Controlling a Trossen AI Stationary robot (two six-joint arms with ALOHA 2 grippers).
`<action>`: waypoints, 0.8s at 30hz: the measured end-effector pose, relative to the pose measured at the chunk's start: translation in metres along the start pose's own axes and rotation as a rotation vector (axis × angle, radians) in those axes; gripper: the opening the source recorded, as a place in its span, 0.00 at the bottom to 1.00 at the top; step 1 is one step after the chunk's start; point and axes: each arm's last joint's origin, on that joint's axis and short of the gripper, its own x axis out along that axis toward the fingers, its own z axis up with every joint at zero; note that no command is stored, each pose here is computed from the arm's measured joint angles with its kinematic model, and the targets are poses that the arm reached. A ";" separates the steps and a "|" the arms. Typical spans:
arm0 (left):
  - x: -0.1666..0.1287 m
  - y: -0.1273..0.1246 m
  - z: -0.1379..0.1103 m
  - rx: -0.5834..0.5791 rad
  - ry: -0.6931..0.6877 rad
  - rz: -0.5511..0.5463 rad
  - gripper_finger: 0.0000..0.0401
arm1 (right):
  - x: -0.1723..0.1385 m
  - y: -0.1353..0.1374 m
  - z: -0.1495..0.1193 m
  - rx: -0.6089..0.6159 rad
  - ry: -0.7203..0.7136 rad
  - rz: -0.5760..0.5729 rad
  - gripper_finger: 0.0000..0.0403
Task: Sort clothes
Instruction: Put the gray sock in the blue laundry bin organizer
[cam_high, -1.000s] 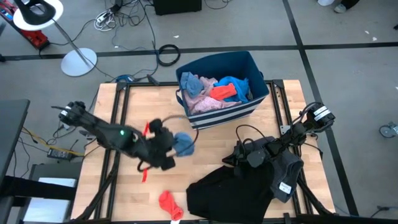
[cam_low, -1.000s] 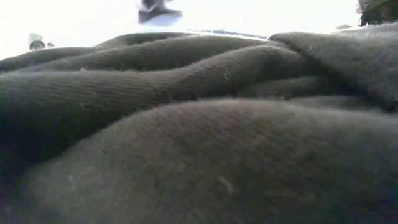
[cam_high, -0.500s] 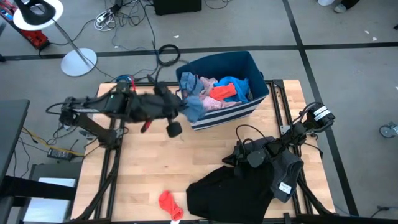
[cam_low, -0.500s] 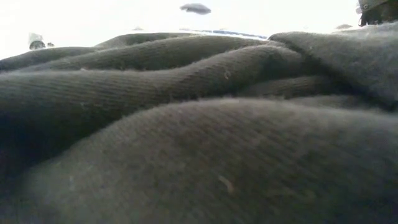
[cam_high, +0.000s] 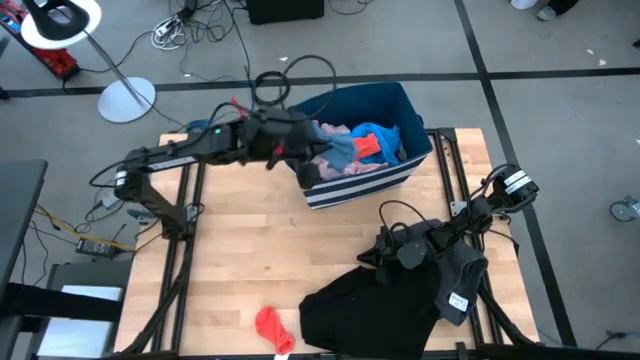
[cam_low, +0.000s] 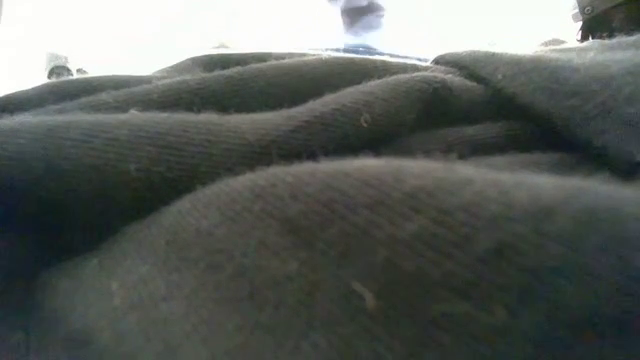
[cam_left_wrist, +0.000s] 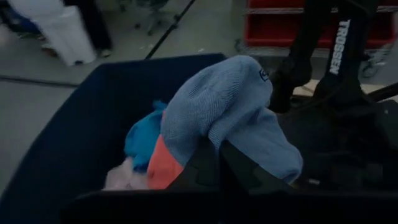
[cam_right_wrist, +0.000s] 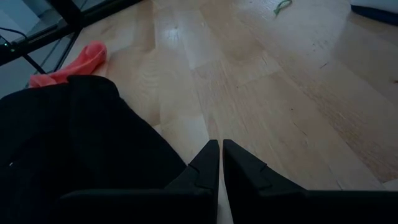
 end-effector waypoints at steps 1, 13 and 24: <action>0.008 0.003 0.000 0.002 -0.008 -0.018 0.00 | 0.000 0.000 0.000 0.000 0.000 0.000 0.06; 0.098 0.027 -0.024 -0.037 -0.017 -0.001 0.06 | 0.000 0.000 0.000 -0.009 0.000 0.000 0.06; 0.156 0.029 -0.065 -0.062 0.125 -0.045 0.22 | 0.000 0.000 0.000 -0.011 0.000 0.000 0.06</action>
